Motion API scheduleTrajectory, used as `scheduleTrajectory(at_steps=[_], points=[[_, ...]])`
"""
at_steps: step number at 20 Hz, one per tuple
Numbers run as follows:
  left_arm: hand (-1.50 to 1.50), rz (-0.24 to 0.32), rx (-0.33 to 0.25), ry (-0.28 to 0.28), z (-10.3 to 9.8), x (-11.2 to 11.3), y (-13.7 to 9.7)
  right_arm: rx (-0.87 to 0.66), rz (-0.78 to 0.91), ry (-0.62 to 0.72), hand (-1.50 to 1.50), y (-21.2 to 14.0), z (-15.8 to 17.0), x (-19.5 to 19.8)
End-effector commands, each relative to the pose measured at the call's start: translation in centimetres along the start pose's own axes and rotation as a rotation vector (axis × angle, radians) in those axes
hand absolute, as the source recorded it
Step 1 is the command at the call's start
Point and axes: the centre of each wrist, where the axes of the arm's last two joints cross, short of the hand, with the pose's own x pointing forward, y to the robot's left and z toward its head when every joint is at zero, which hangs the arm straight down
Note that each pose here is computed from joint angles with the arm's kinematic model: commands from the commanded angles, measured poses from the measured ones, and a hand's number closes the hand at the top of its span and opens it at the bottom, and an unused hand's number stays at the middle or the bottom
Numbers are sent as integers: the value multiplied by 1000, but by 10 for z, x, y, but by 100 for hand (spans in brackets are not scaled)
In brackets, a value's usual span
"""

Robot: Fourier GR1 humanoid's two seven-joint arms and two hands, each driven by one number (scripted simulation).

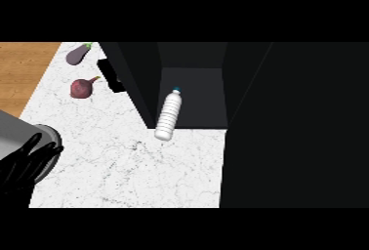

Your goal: Pick up the bottled water, place it into the cabinet and close the cabinet

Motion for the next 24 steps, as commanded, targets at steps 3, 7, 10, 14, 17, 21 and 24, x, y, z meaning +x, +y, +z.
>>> scheduleTrajectory(at_steps=[3, 7, 10, 14, 17, 21, 24], points=[[-150, 3, -1, 4, 7, 18, 24, 184, 247, -7, 150, 38, -34, 50], [-150, 16, -3, 20, 16, 22, 32, 258, 253, 9, 150, 38, -46, 48], [-150, 5, 6, 21, 16, 30, 40, 308, 287, 20, 150, 38, -55, 49], [-150, -3, 24, 26, 20, 37, 50, 323, 278, 39, 150, 38, -67, 41], [-150, 3, 19, 43, 27, 39, 55, 305, 222, 22, 150, 43, -76, 35], [-150, -9, 12, 41, 31, 48, 64, 304, 197, 26, 150, 48, -90, 30], [-150, -16, 10, 32, 31, 54, 70, 289, 166, 33, 150, 51, -105, 21]])
